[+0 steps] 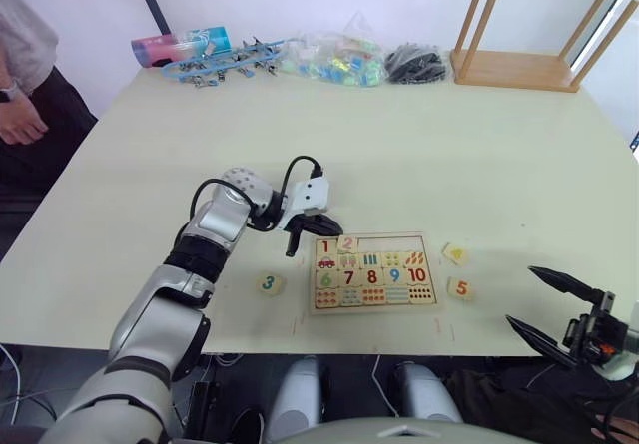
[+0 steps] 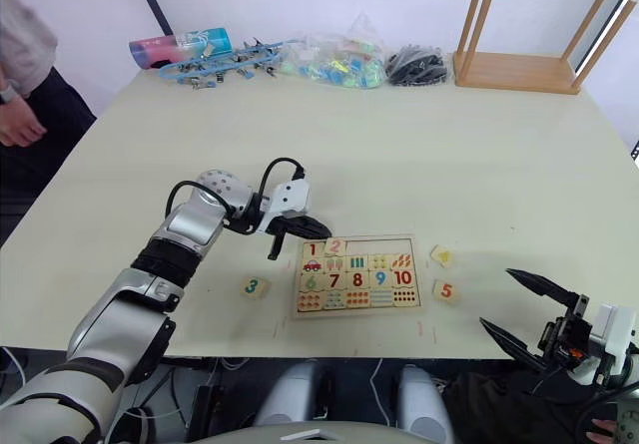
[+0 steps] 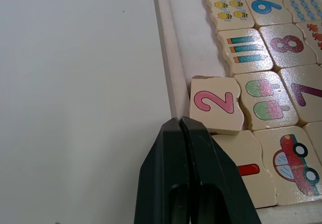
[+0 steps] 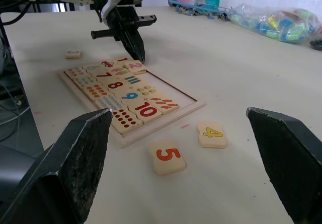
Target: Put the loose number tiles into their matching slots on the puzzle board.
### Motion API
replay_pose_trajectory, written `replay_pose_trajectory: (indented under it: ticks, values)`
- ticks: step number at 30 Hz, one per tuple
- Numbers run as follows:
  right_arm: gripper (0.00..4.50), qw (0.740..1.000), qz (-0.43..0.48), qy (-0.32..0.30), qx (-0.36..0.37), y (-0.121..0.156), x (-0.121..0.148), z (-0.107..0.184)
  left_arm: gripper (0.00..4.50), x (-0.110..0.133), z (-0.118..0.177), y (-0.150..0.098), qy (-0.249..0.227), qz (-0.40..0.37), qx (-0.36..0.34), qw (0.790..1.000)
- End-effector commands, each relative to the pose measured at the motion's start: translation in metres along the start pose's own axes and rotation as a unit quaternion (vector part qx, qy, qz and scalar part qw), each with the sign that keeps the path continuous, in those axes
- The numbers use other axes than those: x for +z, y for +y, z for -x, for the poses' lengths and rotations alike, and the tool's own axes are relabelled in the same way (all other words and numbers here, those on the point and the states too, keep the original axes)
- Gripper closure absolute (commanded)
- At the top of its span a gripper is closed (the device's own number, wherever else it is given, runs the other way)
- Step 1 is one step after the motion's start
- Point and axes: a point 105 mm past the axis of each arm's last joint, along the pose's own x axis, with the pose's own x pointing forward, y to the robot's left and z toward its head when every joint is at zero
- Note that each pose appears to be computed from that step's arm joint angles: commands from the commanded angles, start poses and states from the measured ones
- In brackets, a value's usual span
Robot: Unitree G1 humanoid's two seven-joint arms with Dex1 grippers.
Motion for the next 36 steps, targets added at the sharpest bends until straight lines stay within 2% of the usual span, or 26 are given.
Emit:
replay_pose_trajectory:
  ticks: [1, 26, 36]
  values:
    - [0.00, 1.000, 0.016, -0.001, -0.003, -0.0018, 0.0056, 0.0016, 4.46, 0.0114, 0.0077, 0.0029, -0.018, -0.019, 0.010, 1.000]
    - [0.00, 1.000, 0.016, -0.001, -0.003, -0.0017, 0.0063, 0.0009, 4.46, 0.0112, 0.0055, -0.0021, -0.019, -0.015, 0.002, 1.000]
    - [0.00, 1.000, 0.016, -0.001, -0.005, -0.0018, 0.0056, 0.0012, 4.46, 0.0136, 0.0117, 0.0076, -0.030, -0.010, 0.029, 0.999]
